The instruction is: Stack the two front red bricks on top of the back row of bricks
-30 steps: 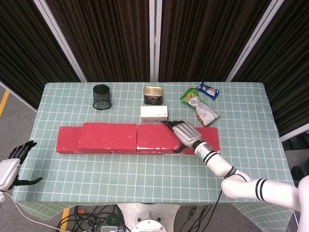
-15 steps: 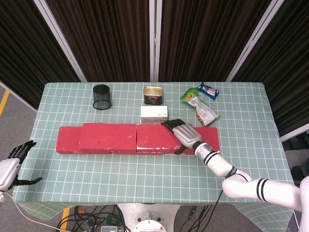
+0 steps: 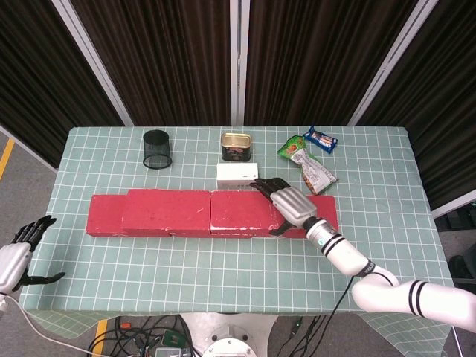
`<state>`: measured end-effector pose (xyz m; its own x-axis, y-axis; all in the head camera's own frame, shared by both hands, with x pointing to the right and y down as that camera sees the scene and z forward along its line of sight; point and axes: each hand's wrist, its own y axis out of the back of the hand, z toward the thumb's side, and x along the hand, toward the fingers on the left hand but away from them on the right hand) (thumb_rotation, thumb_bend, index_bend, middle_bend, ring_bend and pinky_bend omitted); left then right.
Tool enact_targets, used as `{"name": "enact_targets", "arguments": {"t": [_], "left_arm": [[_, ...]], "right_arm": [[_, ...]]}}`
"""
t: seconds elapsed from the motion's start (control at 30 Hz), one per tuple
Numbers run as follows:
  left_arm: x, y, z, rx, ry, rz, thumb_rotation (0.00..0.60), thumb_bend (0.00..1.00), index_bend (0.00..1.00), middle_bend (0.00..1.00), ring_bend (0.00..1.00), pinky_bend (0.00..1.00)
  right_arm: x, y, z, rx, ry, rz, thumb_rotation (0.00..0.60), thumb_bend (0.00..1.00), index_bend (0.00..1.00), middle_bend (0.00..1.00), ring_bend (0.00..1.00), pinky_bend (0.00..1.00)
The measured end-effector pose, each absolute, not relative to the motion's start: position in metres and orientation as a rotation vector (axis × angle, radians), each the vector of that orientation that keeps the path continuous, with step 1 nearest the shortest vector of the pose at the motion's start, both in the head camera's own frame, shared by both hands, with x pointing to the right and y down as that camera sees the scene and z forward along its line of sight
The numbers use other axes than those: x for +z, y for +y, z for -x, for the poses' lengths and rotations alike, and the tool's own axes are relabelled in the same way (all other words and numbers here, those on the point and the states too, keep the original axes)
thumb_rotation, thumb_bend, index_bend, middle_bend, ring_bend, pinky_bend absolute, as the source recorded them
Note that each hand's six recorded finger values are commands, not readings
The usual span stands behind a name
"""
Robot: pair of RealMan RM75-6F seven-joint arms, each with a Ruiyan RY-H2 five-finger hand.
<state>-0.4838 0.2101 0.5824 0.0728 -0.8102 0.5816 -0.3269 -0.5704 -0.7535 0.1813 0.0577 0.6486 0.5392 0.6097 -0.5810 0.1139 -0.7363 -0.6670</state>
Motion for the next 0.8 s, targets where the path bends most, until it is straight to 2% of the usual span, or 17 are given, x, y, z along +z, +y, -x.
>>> {"name": "enact_targets", "arguments": {"t": [0.2,0.3,0.57,0.8], "left_arm": [[0.580,0.208,0.481,-1.500,1.127,1.925,0.600,0.01,0.05,0.00,0.00,0.00],[0.581,0.208,0.480,-1.501,1.122,1.927,0.600,0.01,0.05,0.00,0.00,0.00],[0.582,0.207,0.477,-1.504,1.113,1.928,0.600,0.01,0.05,0.00,0.00,0.00],[0.582,0.208,0.479,-1.516,1.114,1.924,0.600,0.01,0.05,0.00,0.00,0.00]], "right_arm": [[0.626,0.046,-0.216,1.147,-0.685,2.172,0.600,0.00,0.00,0.00,0.00,0.00],[0.624,0.040,-0.239,1.185,-0.739,2.147,0.600,0.00,0.00,0.00,0.00,0.00],[0.646,0.028,-0.284,1.318,-0.787,2.076,0.600,0.00,0.00,0.00,0.00,0.00],[0.668,0.032,-0.286,1.362,-0.773,2.092,0.600,0.00,0.00,0.00,0.00,0.00]]}}
